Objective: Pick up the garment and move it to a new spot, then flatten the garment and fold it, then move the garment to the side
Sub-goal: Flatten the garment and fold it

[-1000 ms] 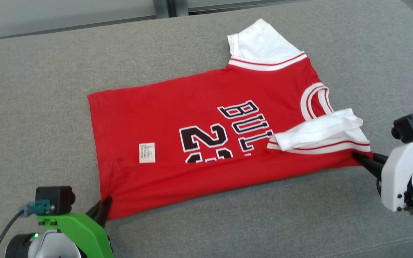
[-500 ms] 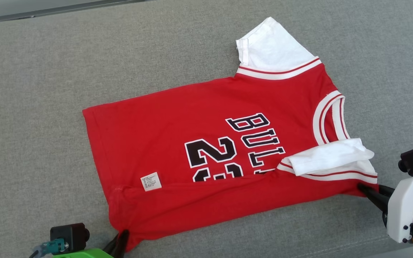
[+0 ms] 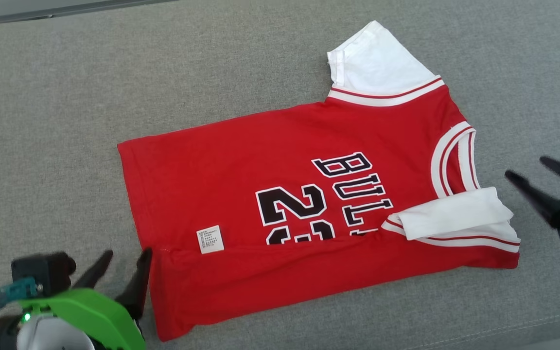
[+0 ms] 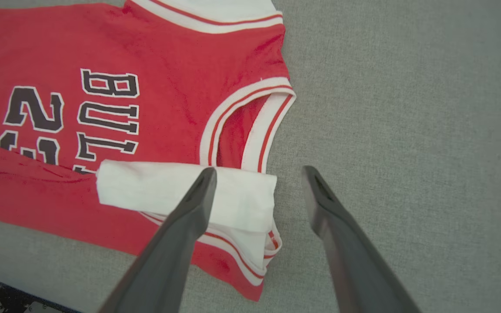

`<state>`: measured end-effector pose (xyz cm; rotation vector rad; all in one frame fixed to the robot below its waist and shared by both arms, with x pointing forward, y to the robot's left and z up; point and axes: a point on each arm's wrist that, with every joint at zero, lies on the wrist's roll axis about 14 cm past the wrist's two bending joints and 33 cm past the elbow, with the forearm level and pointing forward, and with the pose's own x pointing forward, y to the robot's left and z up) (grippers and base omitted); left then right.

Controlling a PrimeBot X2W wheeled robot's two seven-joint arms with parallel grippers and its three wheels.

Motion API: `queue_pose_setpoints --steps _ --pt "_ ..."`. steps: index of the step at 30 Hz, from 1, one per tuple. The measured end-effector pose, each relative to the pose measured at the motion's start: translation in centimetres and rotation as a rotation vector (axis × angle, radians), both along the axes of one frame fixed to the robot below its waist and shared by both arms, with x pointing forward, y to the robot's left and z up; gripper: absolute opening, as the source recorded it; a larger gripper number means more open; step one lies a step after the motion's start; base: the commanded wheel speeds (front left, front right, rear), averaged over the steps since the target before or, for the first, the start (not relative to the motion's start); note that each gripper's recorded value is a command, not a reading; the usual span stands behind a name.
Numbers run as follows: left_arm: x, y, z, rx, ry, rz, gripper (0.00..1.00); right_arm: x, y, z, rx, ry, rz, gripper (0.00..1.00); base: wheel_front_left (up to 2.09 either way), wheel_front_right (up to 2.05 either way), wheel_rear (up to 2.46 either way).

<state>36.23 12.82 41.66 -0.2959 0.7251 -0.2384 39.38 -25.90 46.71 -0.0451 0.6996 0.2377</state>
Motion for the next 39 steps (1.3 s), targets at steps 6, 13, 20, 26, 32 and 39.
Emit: queue_pose_setpoints --steps 6,13,20,26,32,39 --pt "6.8 -0.4 2.5 0.037 -0.109 -0.056 1.00 7.9 0.6 4.1 -0.003 -0.177 0.000 1.00 0.00 0.00 0.00" --pt "13.3 -2.0 -0.6 0.067 -0.063 -0.093 1.00 17.3 3.2 2.6 0.051 -0.193 -0.032 1.00 0.00 0.00 0.00" --pt "14.7 -2.2 -4.8 0.119 0.038 -0.133 1.00 21.3 5.3 -3.6 0.046 -0.097 -0.028 1.00 0.00 0.00 0.00" --pt "14.5 -1.0 -5.9 0.168 0.067 -0.156 1.00 22.7 7.8 -7.4 0.067 -0.039 0.001 1.00 0.00 0.00 0.00" --pt "14.3 -0.3 -6.5 0.187 0.085 -0.160 1.00 23.6 9.0 -8.7 0.065 -0.021 0.027 1.00 0.00 0.00 0.00" --pt "14.1 -0.4 -6.6 0.194 0.091 -0.178 1.00 23.8 9.3 -8.7 0.061 -0.019 0.038 0.82 0.00 0.00 0.00"
